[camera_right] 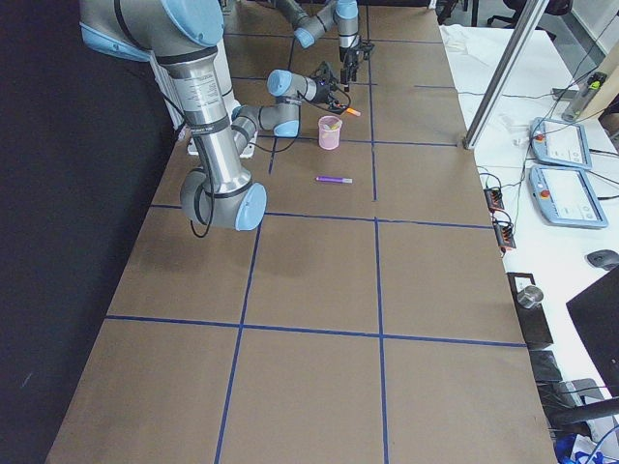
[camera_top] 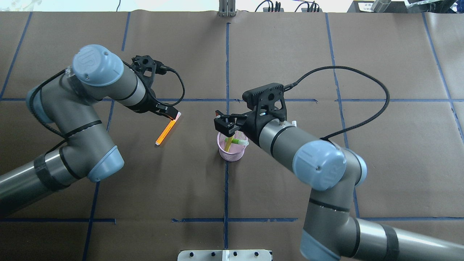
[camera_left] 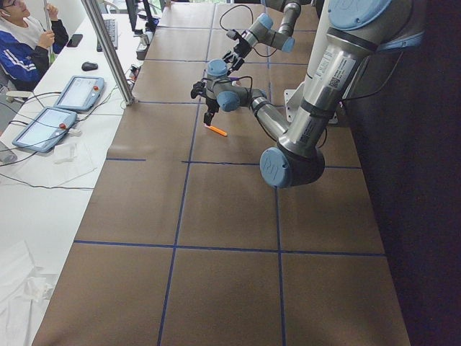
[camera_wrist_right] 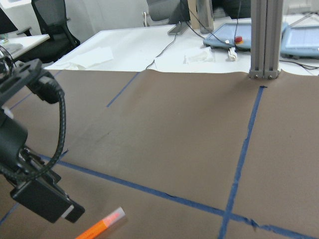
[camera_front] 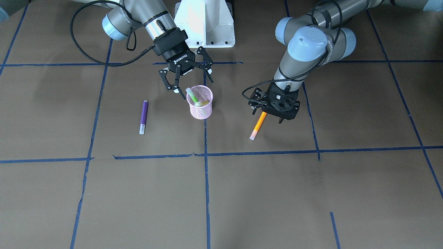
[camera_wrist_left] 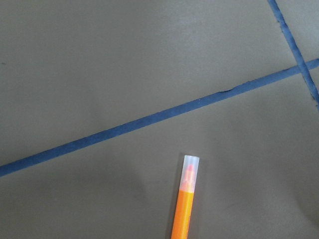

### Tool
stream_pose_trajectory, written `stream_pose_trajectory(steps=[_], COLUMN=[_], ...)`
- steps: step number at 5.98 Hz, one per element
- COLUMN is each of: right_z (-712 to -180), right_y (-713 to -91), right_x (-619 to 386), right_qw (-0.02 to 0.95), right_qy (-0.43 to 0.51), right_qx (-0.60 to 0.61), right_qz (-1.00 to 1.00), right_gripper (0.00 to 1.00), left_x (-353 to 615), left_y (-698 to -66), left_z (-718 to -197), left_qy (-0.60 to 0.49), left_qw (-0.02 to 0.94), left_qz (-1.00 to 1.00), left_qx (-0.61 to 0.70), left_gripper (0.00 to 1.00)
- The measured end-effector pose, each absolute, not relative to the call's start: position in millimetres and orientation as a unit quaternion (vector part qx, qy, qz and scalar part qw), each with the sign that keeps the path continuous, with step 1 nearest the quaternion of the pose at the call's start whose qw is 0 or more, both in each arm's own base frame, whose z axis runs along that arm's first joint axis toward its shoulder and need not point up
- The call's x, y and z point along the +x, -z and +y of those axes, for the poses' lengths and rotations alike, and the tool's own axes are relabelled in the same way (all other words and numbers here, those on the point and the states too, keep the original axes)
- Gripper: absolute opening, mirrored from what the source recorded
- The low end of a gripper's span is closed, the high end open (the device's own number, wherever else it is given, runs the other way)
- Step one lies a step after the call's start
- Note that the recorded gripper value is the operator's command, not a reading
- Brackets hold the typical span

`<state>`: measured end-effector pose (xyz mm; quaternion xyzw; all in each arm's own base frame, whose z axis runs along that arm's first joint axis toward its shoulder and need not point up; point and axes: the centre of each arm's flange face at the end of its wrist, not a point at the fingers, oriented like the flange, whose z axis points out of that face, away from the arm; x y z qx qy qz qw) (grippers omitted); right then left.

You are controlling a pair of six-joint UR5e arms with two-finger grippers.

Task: Collect pens into pen holder
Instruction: 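Open and withdraw the right gripper while the left descends to the orange marker, then close the left gripper on the orange marker's cap end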

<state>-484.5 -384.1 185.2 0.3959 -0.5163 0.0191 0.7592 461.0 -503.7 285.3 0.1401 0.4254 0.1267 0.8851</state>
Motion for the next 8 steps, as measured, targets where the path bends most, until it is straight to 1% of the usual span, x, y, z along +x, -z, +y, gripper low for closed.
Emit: stream_pose_trajectory(steps=[2,3,5,8], right_z=[-458.4,-481.7,-497.2,-501.9], right_y=[-203.8,-216.5,-237.0,-241.7], right_x=[-412.8,-381.0,-356.0,-347.3], right_qw=[0.824,0.844,0.859,0.861], right_qy=[-0.027,-0.037,-0.056,-0.065], right_qx=[0.216,0.153,0.12,0.117], right_qz=[-0.524,-0.512,-0.494,-0.491], right_gripper=[1.0,1.0,1.0,1.0], left_x=[489.1,498.2,516.4,545.6], left_y=[-287.7,-291.3,-298.9,-303.5], left_z=[-522.2,-529.2,-536.7,-511.9], left_qy=[-0.147,-0.15,-0.148,-0.134], left_qw=[0.889,0.892,0.898,0.899], left_qz=[0.412,0.406,0.397,0.406], left_qx=[0.135,0.131,0.117,0.094], left_gripper=[1.0,1.0,1.0,1.0])
